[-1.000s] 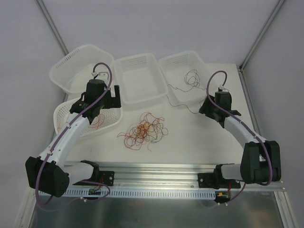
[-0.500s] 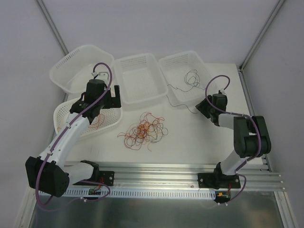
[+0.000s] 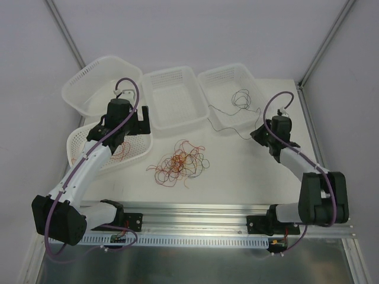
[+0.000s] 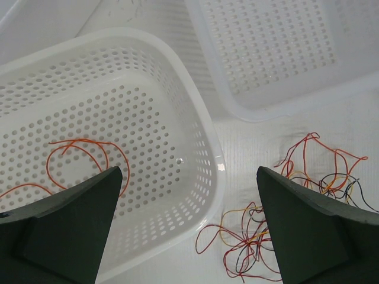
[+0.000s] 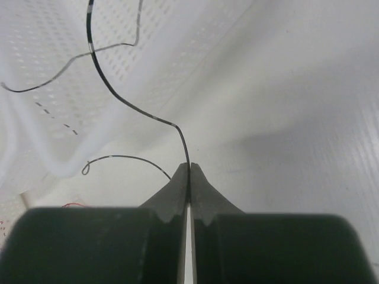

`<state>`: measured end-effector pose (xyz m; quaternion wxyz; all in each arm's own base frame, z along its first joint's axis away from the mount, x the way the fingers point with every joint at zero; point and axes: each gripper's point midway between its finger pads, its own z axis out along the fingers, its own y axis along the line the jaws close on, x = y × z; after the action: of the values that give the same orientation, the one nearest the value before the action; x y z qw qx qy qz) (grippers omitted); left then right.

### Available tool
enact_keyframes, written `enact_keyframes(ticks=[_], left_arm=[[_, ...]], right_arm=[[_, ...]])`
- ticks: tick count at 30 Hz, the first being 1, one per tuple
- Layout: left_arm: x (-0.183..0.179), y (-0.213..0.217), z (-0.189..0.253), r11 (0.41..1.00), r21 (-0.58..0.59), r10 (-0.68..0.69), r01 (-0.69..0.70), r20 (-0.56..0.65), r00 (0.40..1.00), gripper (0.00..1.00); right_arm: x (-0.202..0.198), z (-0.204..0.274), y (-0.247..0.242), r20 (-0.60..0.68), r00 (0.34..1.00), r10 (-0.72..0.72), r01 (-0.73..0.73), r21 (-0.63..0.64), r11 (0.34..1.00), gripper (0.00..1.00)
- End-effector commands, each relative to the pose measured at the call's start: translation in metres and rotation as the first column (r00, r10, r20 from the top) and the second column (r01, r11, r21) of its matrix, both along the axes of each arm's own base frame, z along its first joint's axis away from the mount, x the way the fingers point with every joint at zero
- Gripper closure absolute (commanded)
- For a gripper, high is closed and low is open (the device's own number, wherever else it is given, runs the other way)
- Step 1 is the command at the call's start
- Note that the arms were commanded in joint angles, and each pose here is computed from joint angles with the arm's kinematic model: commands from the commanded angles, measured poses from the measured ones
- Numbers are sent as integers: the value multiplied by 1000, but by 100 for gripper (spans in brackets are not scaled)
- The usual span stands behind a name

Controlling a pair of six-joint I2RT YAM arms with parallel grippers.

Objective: Untangle the cables

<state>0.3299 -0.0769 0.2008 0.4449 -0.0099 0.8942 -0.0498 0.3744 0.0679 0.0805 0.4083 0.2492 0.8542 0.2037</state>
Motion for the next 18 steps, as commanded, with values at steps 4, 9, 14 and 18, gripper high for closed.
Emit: enact_keyframes(ticks=[4,9,14,18], left_arm=[[2,0,3,1000,-20,-1,1,17,1000,1],[2,0,3,1000,-23,-1,2,18,1000,1],[2,1,2,1000,-19,1,-1,17,1000,1],[2,1,2,1000,-16,3,-3,18,1000,1]], right_arm=[[-23,92,-20,-4,999,41,-41,-173,984,99],[-7,171,-19,100,991,85,-62,-209,976,99],[35,251,-15,254,963,93,-40,-207,978,99],[68,284,-13,331,941,71,-11,-179,984,99]])
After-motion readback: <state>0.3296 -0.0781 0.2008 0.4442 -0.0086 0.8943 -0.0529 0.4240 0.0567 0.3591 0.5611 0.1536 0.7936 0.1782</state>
